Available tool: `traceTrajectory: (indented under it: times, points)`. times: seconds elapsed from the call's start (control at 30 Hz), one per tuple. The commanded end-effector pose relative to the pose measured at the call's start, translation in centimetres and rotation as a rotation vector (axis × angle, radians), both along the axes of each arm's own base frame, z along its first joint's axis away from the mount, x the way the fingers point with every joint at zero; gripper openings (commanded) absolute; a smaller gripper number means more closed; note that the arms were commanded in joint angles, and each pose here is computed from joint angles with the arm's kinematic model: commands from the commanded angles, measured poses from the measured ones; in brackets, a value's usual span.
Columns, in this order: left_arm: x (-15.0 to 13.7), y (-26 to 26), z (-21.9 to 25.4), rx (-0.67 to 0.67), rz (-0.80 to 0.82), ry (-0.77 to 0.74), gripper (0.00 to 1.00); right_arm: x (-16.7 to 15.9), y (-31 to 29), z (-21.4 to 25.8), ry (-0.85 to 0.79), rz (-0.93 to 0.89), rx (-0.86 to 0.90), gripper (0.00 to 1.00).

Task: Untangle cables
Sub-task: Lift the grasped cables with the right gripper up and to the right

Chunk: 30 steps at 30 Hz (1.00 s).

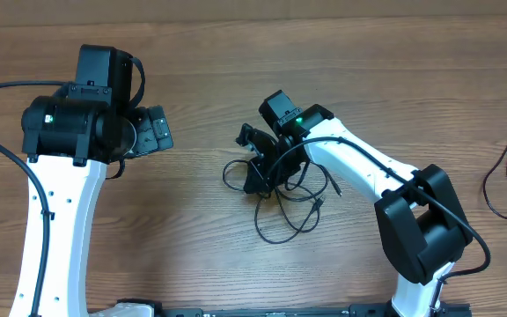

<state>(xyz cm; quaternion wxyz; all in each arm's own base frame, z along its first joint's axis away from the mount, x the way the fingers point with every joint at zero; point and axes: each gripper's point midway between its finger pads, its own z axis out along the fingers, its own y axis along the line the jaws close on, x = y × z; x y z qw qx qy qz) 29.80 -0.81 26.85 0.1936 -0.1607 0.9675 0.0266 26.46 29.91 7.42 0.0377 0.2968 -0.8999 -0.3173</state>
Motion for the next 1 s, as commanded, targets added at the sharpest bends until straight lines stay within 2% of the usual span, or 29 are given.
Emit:
traceTrajectory:
  times: [0.0, 0.2, 0.33, 0.47, 0.63, 0.7, 0.8, 0.97]
  points:
    - [0.0, 0.0, 0.6, -0.002, -0.009, -0.018, 1.0, 1.7, -0.6, 3.3, -0.008, -0.061, 0.009, 0.04]
    - [0.0, 0.0, 0.6, -0.002, -0.009, -0.018, 1.0, 5.4, -2.3, 12.5, -0.185, -0.13, 0.032, 0.04]
    - [0.0, 0.0, 0.6, -0.002, -0.009, -0.018, 1.0, 7.4, -3.3, 22.5, -0.399, -0.179, 0.121, 0.04]
    - [0.0, 0.0, 0.6, -0.002, -0.009, -0.018, 1.0, 7.6, -4.2, 32.3, -0.624, -0.215, 0.252, 0.04]
    - [0.0, 0.0, 0.6, -0.002, -0.009, -0.018, 1.0, 5.7, -5.2, 41.3, -0.863, -0.227, 0.391, 0.04]
    - [0.0, 0.0, 0.6, -0.002, -0.009, -0.018, 1.0, 5.4, -6.2, 43.9, -0.964, -0.264, 0.401, 0.04]
    - [0.0, 0.0, 0.6, -0.002, -0.009, -0.018, 1.0, 6.5, -9.2, 46.5, -1.121, -0.399, 0.316, 0.04]
    - [0.0, 0.0, 0.6, -0.002, -0.009, -0.018, 1.0, 8.1, -12.1, 46.4, -1.191, -0.527, 0.16, 0.04]
